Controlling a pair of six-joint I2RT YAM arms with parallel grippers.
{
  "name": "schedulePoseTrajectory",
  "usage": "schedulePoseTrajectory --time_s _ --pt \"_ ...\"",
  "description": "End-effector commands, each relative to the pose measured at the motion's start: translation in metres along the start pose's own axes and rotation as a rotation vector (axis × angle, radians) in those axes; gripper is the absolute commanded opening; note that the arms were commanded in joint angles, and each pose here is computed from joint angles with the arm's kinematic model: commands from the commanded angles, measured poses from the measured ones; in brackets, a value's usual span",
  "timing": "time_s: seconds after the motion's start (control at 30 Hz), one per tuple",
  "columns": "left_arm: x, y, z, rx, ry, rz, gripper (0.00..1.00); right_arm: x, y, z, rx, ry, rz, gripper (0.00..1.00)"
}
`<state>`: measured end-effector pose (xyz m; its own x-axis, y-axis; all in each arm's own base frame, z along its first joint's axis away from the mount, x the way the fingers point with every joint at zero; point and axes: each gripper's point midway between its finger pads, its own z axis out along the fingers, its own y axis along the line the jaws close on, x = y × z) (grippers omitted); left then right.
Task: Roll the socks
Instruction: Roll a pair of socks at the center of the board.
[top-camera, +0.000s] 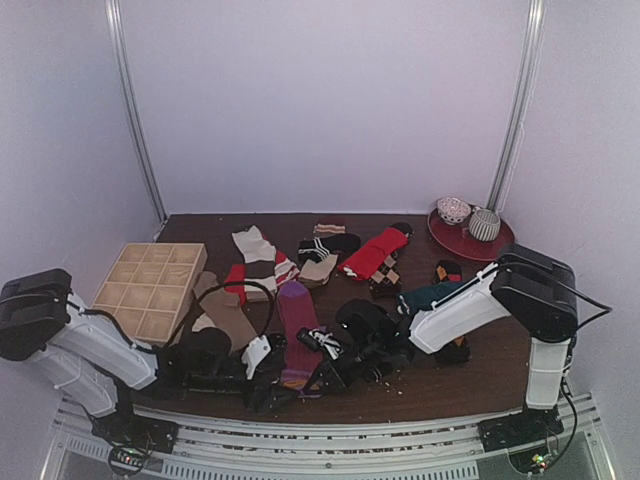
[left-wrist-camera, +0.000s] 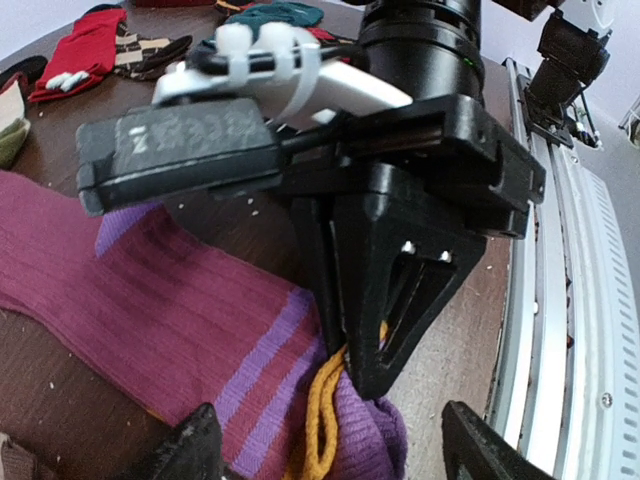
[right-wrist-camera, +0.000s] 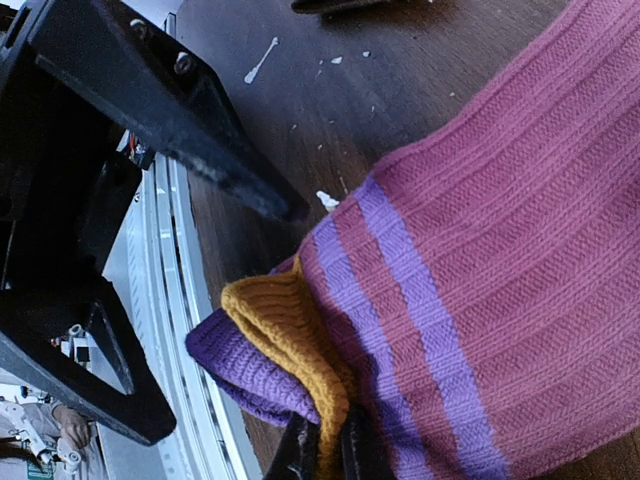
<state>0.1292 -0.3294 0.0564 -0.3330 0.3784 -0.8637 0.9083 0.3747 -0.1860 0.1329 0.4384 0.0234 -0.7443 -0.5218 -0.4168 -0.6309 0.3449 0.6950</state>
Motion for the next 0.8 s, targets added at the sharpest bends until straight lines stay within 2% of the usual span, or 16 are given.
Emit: schedulePoseTrajectory --time_s 0.0,0.2,0.4,0.5,0.57,0.67,0.77 --pt "-0.022 -0.005 0.01 0.005 -0.08 0.075 0.72 0.053 -0.031 0.007 0.079 0.159 0.138 0.04" --pt "-0.001 -0.008 0.022 0.021 -0.019 0.069 0.62 0.055 -0.033 0.007 0.081 0.171 0.138 0.05" --pt "0.006 -0.005 0.028 0.005 0.002 0.057 0.45 0.058 -0.036 0.008 0.09 0.182 0.135 0.06" --pt "0.009 -0.006 0.029 0.013 0.01 0.052 0.25 0.058 -0.037 0.007 0.095 0.178 0.135 0.07" --pt "0.011 -0.005 0.03 0.011 0.018 0.047 0.02 0.058 -0.038 0.006 0.097 0.177 0.134 0.1" --pt "0.015 -0.004 0.031 0.007 0.034 0.027 0.0 0.057 -0.038 0.005 0.099 0.169 0.12 0.18" --pt "0.023 0.002 0.031 -0.025 0.065 -0.028 0.0 0.048 -0.033 -0.002 0.107 0.134 0.061 0.33"
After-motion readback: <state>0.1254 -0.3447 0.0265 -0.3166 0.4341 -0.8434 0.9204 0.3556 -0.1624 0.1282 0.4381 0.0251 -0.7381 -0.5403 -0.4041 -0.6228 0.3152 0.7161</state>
